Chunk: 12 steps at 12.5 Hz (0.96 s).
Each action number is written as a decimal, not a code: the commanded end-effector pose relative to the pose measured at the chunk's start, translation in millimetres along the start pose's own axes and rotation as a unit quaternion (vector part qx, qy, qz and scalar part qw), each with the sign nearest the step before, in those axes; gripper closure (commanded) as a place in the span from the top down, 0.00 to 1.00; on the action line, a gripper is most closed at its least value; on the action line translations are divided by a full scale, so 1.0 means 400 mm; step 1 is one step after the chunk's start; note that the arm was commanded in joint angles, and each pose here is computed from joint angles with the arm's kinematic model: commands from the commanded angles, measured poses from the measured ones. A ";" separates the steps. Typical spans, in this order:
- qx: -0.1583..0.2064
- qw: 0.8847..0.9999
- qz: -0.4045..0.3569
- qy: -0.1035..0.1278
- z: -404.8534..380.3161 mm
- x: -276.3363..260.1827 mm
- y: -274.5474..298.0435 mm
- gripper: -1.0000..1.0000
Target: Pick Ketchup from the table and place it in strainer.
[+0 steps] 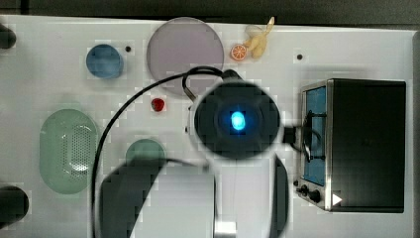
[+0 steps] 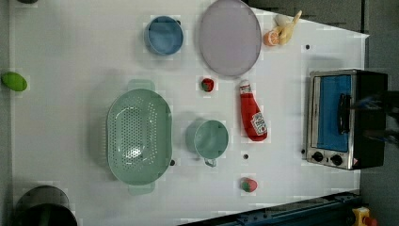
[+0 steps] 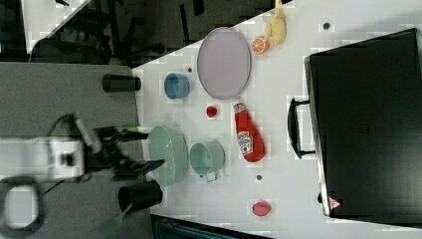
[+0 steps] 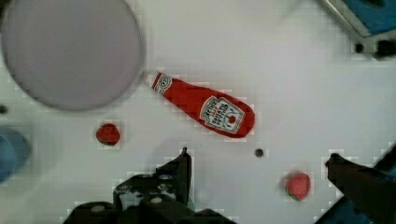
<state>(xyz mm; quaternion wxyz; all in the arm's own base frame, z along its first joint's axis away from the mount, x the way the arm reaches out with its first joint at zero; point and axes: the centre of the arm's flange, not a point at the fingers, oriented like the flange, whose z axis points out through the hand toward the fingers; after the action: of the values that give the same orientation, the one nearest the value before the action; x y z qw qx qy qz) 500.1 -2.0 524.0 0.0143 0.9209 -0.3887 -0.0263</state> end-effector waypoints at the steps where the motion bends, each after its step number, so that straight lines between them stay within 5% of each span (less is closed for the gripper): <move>1: -0.022 0.986 -0.158 -0.037 0.196 0.018 -0.029 1.00; 8: 0.010 0.888 -0.461 -0.005 0.454 0.048 -0.047 1.00; 12: 0.010 0.881 -0.472 -0.015 0.607 0.026 -0.015 1.00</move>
<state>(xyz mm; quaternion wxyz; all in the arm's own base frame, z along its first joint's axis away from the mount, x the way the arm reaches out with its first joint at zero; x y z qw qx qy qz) 508.5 -0.6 301.4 -0.0107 0.9982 0.0567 -0.0185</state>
